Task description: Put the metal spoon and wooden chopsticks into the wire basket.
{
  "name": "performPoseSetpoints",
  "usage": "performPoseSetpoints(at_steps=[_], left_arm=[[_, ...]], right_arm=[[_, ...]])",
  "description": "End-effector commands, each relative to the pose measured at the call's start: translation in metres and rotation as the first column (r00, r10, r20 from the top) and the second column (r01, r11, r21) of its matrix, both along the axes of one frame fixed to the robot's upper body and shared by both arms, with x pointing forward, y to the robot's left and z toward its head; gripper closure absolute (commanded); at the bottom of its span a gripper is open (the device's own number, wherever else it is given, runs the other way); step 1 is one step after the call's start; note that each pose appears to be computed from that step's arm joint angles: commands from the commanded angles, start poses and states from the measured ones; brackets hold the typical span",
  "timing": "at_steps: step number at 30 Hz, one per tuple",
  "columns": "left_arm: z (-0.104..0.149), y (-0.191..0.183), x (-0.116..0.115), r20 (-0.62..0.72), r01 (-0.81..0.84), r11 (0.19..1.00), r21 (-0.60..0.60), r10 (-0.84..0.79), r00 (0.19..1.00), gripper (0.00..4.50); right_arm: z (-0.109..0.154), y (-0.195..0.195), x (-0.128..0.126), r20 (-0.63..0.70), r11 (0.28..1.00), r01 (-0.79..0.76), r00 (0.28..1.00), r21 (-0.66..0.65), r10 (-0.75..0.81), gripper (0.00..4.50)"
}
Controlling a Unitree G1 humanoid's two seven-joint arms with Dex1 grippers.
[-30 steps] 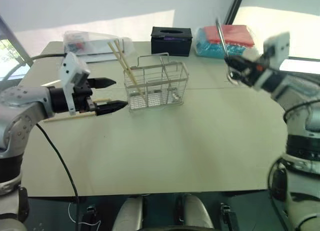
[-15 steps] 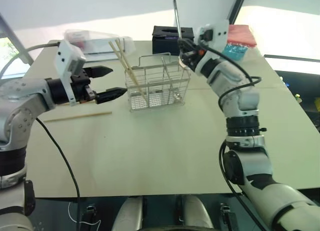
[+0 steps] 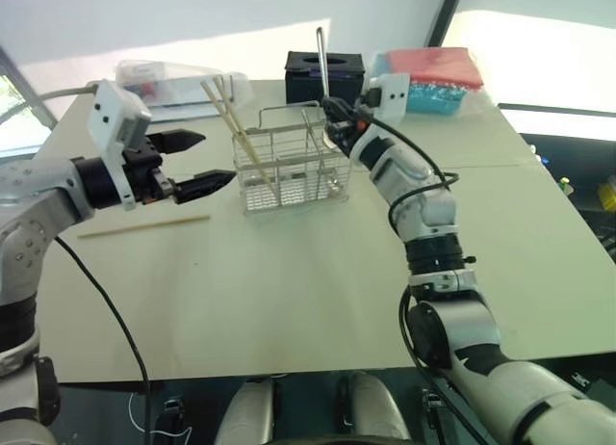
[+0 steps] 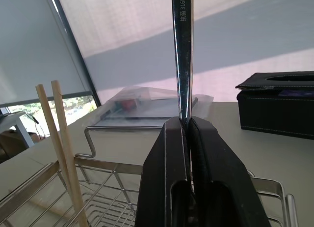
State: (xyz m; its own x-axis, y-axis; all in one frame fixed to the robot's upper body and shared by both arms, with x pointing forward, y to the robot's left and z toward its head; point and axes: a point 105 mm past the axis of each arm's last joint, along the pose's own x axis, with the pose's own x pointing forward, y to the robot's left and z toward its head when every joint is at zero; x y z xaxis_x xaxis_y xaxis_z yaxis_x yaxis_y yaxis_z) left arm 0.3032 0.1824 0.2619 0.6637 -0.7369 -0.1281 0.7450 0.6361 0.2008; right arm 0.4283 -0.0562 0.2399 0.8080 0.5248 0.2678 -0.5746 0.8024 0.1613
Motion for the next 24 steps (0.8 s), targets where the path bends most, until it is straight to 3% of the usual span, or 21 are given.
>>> performPoseSetpoints(at_steps=[1,3,5,13,17,20,24], left_arm=[[0.020,0.003,-0.002,0.069,-0.014,1.000,-0.003,0.014,0.998,0.00],[0.021,0.003,-0.001,0.071,-0.014,1.000,-0.005,0.014,0.997,0.00],[0.021,0.002,-0.001,0.072,-0.012,1.000,-0.007,0.012,0.997,0.00],[0.023,0.001,0.001,0.075,-0.011,1.000,-0.019,0.013,0.997,0.00],[0.021,0.002,0.001,0.074,-0.014,1.000,-0.018,0.015,0.997,0.00],[0.017,0.007,0.000,0.064,-0.021,1.000,0.000,0.021,0.998,0.00],[0.009,0.023,0.002,0.039,-0.046,0.998,0.049,0.044,0.998,0.00]], right_arm=[[0.013,-0.002,-0.001,0.056,0.999,0.019,0.998,0.038,-0.021,4.46],[0.010,-0.004,0.000,0.059,0.998,0.035,0.998,0.043,-0.037,4.46],[0.008,-0.006,0.001,0.062,0.998,0.048,0.997,0.047,-0.050,3.79],[0.013,-0.012,-0.002,0.104,0.996,0.079,0.991,0.039,-0.082,0.06],[0.024,-0.021,-0.008,0.134,0.996,0.080,0.988,0.027,-0.083,0.06],[0.054,-0.043,-0.023,0.203,0.998,0.060,0.978,-0.015,-0.056,0.06],[0.077,-0.061,-0.058,0.273,0.975,-0.075,0.953,-0.210,0.132,0.06]])
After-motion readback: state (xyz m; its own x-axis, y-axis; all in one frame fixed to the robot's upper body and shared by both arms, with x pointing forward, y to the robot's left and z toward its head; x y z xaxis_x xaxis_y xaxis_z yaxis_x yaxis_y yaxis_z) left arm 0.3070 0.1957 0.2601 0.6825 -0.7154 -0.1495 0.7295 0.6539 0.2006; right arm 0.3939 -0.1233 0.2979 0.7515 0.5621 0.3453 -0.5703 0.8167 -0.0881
